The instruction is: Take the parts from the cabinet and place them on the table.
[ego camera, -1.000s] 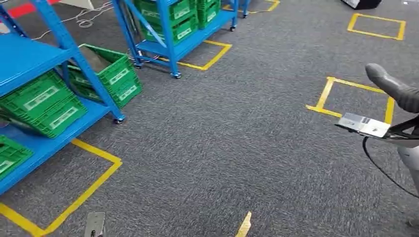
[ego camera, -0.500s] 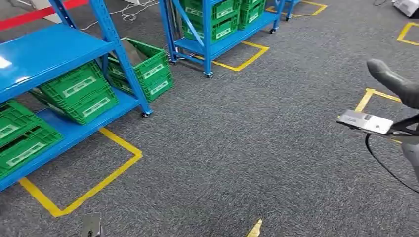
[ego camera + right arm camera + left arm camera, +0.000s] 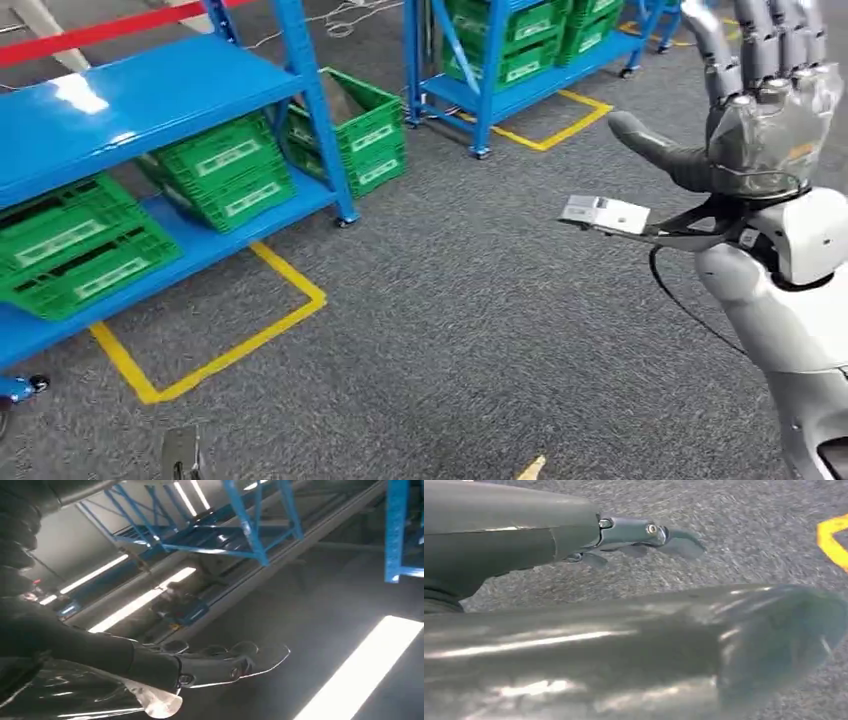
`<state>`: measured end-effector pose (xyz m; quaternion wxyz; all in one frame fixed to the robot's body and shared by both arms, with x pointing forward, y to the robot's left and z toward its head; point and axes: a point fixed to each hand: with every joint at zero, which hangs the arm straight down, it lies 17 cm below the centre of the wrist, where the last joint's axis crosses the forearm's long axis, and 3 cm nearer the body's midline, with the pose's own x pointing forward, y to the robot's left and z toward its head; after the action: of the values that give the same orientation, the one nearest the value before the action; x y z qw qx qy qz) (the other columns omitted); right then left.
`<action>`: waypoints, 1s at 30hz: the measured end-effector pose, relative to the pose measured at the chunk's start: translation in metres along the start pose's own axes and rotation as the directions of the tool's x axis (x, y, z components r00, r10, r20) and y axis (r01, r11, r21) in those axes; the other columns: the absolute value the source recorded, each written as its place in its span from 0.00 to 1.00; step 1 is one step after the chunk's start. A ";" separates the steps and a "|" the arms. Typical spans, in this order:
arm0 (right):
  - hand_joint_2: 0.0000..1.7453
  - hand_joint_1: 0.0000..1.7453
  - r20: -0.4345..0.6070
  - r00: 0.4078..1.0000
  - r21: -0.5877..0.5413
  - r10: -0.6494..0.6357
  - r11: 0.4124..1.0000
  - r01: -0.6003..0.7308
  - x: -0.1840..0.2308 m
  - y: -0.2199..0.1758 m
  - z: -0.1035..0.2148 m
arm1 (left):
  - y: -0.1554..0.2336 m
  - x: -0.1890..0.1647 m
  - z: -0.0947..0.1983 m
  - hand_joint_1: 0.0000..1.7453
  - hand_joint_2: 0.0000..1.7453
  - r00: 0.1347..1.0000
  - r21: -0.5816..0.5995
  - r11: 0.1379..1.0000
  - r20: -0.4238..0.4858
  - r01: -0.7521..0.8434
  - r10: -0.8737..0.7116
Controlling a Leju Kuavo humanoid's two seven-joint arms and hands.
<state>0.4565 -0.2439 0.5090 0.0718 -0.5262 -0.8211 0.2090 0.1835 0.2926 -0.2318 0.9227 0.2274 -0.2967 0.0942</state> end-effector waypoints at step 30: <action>1.00 0.00 -0.081 0.997 0.019 0.021 1.000 -0.019 -0.041 -0.006 0.033 | -0.005 -0.001 0.002 0.00 0.00 1.000 -0.006 1.000 -0.011 0.009 -0.009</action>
<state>0.4581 -0.2917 0.4862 0.1078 -0.5417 -0.8103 0.1958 0.1827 0.2871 -0.2325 0.9254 0.2256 -0.2909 0.0903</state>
